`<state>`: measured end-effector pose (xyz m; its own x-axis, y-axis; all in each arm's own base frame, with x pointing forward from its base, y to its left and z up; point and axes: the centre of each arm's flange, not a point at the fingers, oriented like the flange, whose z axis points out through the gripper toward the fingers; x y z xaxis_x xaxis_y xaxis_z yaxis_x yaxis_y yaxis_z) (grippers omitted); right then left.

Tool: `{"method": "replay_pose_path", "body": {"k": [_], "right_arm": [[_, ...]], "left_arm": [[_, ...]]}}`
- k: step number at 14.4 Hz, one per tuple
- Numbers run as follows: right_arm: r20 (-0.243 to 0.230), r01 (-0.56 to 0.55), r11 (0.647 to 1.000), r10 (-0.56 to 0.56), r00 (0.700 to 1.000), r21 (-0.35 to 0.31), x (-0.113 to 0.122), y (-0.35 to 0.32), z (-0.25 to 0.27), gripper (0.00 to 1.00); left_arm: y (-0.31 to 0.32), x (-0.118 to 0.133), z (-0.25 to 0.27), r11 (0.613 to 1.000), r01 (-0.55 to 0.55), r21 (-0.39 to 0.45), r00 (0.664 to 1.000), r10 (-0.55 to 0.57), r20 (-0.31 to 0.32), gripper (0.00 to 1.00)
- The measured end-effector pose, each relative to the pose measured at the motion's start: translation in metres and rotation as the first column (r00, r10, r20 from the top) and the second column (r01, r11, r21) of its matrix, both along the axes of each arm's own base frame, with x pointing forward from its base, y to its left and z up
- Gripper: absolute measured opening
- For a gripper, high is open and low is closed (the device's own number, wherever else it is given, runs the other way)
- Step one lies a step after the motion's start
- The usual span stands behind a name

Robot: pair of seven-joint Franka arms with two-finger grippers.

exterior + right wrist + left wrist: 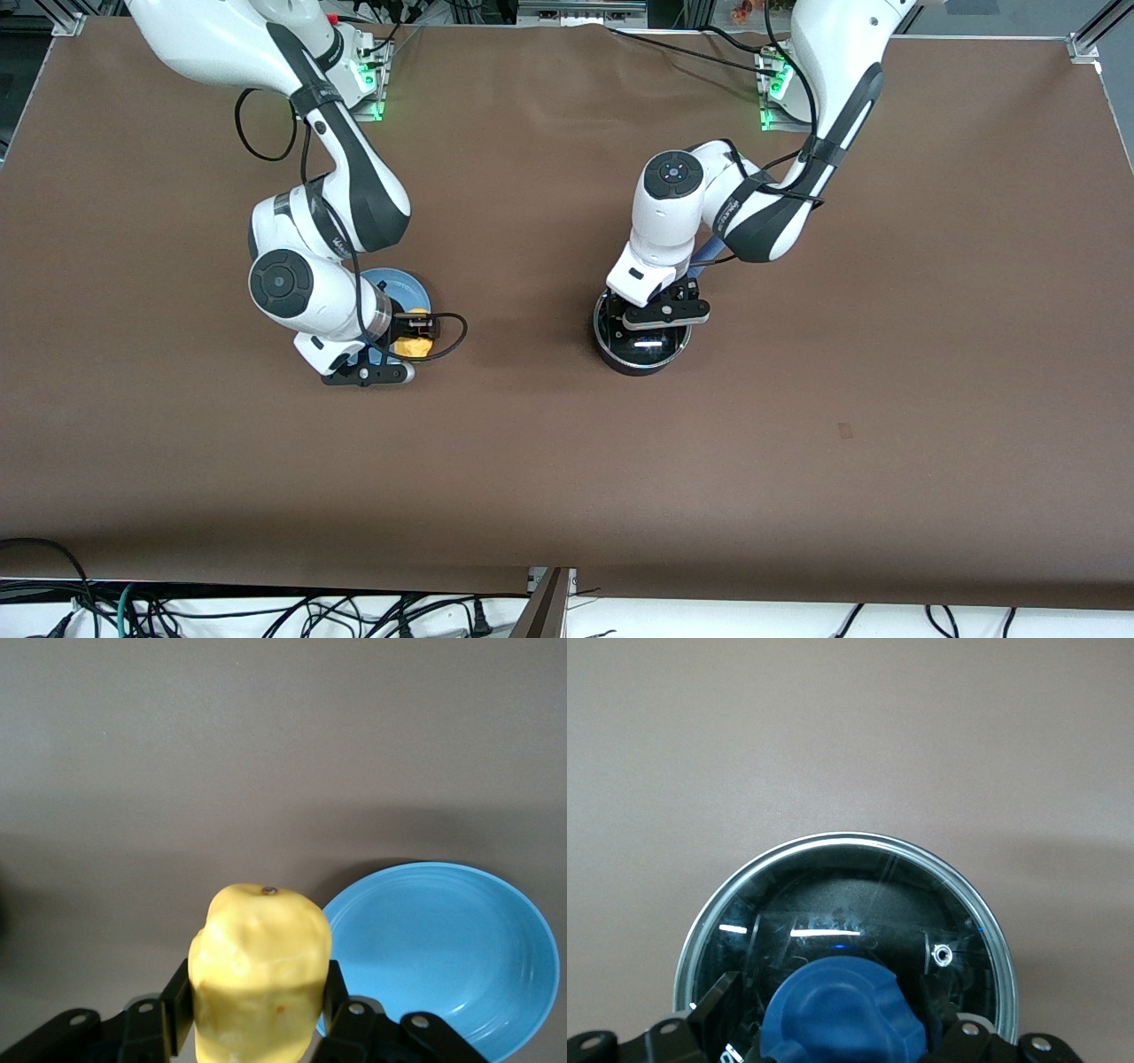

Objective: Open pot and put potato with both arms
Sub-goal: 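Lift the yellow potato off the blue plate with the right gripper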

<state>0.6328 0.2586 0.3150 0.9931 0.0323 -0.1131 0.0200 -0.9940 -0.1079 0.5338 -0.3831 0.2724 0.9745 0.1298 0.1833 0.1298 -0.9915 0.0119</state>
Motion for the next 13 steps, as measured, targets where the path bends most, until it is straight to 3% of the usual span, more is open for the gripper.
{"method": "replay_pose_path", "body": {"k": [13], "right_arm": [[-0.011,0.041,0.999,-0.041,0.999,0.004,-0.005,0.014,-0.002,0.59]], "left_arm": [[-0.014,-0.011,0.004,1.000,0.023,-0.001,1.000,-0.023,-0.014,0.87]]}}
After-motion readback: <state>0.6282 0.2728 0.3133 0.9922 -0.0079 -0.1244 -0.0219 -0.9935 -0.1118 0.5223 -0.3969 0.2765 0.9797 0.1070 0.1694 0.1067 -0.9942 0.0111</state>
